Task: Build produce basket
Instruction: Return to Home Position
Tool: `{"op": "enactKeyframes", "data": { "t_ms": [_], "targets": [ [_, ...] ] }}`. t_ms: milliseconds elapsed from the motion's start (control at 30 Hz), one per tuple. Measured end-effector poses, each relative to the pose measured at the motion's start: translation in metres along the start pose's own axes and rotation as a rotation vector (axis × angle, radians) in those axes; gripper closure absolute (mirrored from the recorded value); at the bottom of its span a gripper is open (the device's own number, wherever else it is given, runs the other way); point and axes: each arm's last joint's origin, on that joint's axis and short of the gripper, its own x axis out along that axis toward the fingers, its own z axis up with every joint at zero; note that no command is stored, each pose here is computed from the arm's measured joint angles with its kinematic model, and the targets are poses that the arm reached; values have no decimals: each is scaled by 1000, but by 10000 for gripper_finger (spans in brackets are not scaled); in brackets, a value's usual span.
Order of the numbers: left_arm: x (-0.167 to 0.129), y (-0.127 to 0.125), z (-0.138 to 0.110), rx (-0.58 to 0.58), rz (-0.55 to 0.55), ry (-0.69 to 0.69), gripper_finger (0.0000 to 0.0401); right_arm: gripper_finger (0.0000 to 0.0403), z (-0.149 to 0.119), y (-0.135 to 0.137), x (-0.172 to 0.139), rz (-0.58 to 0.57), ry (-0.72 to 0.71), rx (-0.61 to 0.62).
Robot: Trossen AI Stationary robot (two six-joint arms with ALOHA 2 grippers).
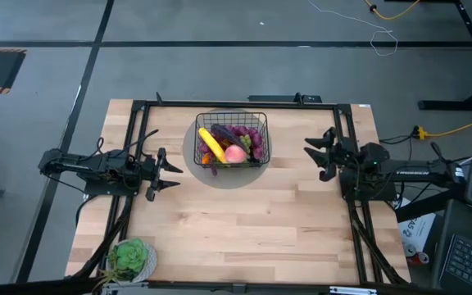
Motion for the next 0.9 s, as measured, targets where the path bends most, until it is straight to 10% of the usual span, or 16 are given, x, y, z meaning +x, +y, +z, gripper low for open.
{"op": "enactKeyframes", "data": {
  "t_ms": [900],
  "targets": [
    [0, 0, 0, 0, 0, 0, 202, 244, -6, -5, -28, 34, 119, -50]
  ]
}}
